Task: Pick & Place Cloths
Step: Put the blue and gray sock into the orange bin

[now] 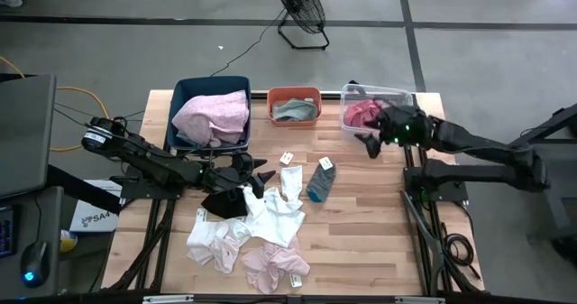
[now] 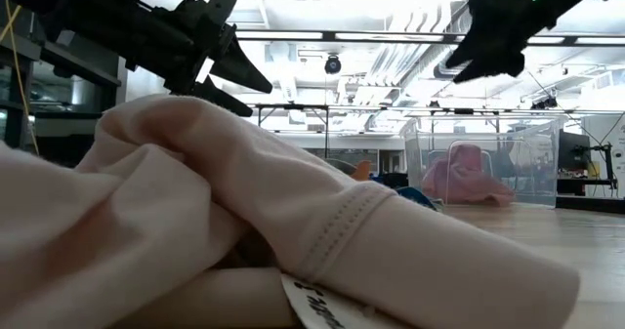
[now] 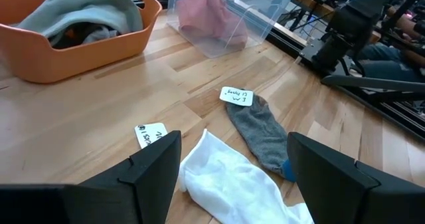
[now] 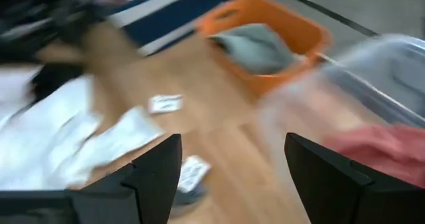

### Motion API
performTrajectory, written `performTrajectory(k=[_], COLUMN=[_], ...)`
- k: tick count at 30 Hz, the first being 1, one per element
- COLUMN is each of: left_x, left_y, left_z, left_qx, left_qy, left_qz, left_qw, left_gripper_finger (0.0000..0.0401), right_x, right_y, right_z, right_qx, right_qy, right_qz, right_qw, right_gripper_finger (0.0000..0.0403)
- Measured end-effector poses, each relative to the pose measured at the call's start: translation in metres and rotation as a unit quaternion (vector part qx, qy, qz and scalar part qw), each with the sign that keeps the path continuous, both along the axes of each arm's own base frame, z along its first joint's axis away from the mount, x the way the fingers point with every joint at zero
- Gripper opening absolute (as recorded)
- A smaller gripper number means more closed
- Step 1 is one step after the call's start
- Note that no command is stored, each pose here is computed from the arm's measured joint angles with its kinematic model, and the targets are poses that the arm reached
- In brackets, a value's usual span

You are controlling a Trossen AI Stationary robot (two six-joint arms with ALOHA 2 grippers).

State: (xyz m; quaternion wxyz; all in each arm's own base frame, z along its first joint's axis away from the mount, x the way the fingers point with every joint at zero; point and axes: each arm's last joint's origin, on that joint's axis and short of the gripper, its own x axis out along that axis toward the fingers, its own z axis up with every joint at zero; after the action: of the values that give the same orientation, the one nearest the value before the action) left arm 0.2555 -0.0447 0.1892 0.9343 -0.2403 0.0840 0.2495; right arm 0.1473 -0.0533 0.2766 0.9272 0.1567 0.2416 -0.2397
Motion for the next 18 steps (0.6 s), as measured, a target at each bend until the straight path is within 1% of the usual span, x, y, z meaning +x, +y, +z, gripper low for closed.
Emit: performTrajectory(k=[3, 6, 9, 13, 15, 18], left_x=[0.000, 0.000, 0.000, 0.000, 0.000, 0.000], left_y=[0.000, 0.000, 0.000, 0.000, 0.000, 0.000], left_z=[0.000, 0.000, 0.000, 0.000, 0.000, 0.000], left_qx=[0.000, 0.000, 0.000, 0.000, 0.000, 0.000], left_qy=[0.000, 0.000, 0.000, 0.000, 0.000, 0.000], left_qz=[0.000, 0.000, 0.000, 0.000, 0.000, 0.000], left_qw=[1.000, 1.000, 1.000, 1.000, 1.000, 1.000], left_gripper_finger=[0.0268, 0.0268, 0.0268, 0.0268, 0.0268, 0.0268], right_x=[0.006, 0.012, 0.018, 0.025, 0.029, 0.034], right_y=[0.018, 0.031, 0.041, 0.051, 0.055, 0.058], right_z=[-0.004, -0.021, -0.045, -0.079, -0.092, -0.108], right_qx=[-0.018, -0.016, -0.004, -0.004, -0.007, -0.027], right_qy=[0.009, 0.034, 0.050, 0.063, 0.066, 0.064], right_qz=[0.071, 0.119, 0.134, 0.155, 0.167, 0.187], right_qw=[0.997, 0.992, 0.990, 0.986, 0.984, 0.980], right_gripper_finger=[0.0258, 0.0258, 0.0258, 0.0258, 0.0258, 0.0258])
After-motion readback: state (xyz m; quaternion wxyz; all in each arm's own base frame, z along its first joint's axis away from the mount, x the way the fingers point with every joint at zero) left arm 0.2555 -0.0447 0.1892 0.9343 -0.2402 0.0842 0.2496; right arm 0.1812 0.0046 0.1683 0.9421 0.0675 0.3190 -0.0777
